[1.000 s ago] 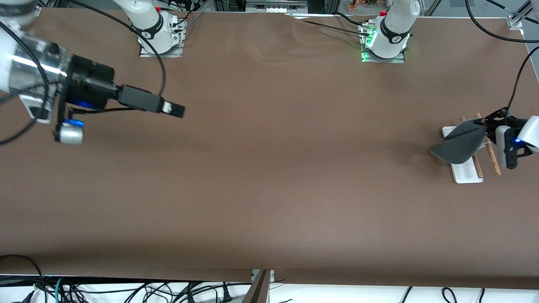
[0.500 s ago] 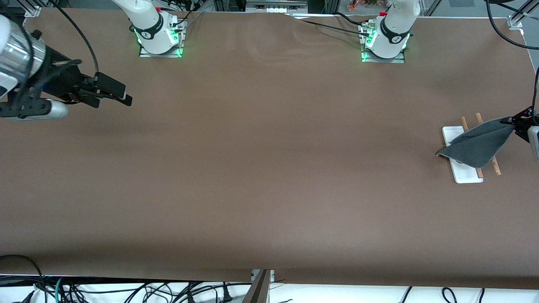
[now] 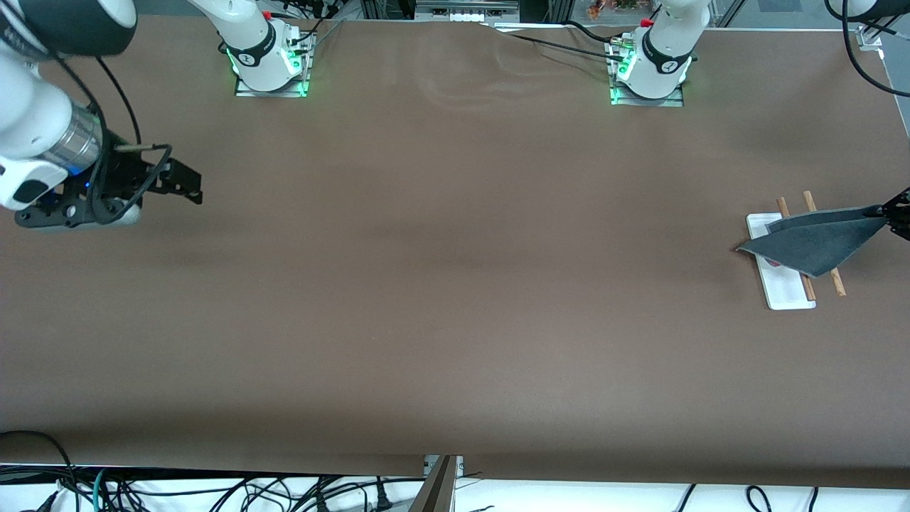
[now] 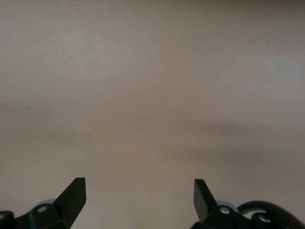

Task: Pass towel and hang on rack
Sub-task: 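Carry the towel with the left gripper over the white rack while the right gripper retracts, then lower the towel onto the rack sticks and open the left gripper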

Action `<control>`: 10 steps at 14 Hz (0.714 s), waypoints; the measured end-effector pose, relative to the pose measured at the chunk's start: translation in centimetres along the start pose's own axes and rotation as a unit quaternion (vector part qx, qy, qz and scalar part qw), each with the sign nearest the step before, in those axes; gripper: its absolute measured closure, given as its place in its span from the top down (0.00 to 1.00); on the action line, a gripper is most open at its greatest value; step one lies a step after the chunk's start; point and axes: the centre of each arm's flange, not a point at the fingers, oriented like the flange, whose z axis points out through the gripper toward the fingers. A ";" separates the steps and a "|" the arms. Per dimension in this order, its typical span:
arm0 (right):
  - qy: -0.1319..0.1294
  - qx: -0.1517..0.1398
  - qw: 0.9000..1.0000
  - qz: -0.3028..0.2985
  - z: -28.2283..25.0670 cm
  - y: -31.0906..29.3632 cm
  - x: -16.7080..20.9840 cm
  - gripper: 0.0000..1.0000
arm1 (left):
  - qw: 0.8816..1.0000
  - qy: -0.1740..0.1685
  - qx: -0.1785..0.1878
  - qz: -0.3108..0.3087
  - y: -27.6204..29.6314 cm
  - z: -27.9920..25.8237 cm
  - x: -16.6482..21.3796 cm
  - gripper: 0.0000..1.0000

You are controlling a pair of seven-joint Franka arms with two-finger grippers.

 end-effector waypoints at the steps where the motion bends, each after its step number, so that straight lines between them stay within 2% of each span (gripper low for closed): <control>1: -0.002 -0.001 1.000 0.000 0.4 0.9 0.0 1.00 | 1.000 0.002 -0.001 0.000 -0.8 1.1 -0.3 0.03; 6: -0.001 -0.001 1.000 0.000 0.6 1.7 0.0 1.00 | 1.000 0.002 -0.006 0.003 -2.4 3.8 -0.3 0.03; 8: 0.005 -0.001 1.000 -0.001 -0.1 1.7 0.0 1.00 | 1.000 0.002 -0.006 0.003 -2.4 3.8 -0.3 0.06; 9: 0.002 -0.001 1.000 -0.001 -0.6 1.6 -0.2 1.00 | 1.000 0.002 -0.005 0.003 -2.4 3.8 -0.4 0.11; 10: -0.002 -0.001 1.000 -0.001 -1.1 1.6 -0.6 1.00 | 1.000 0.003 -0.005 0.002 -2.5 3.7 -0.5 0.22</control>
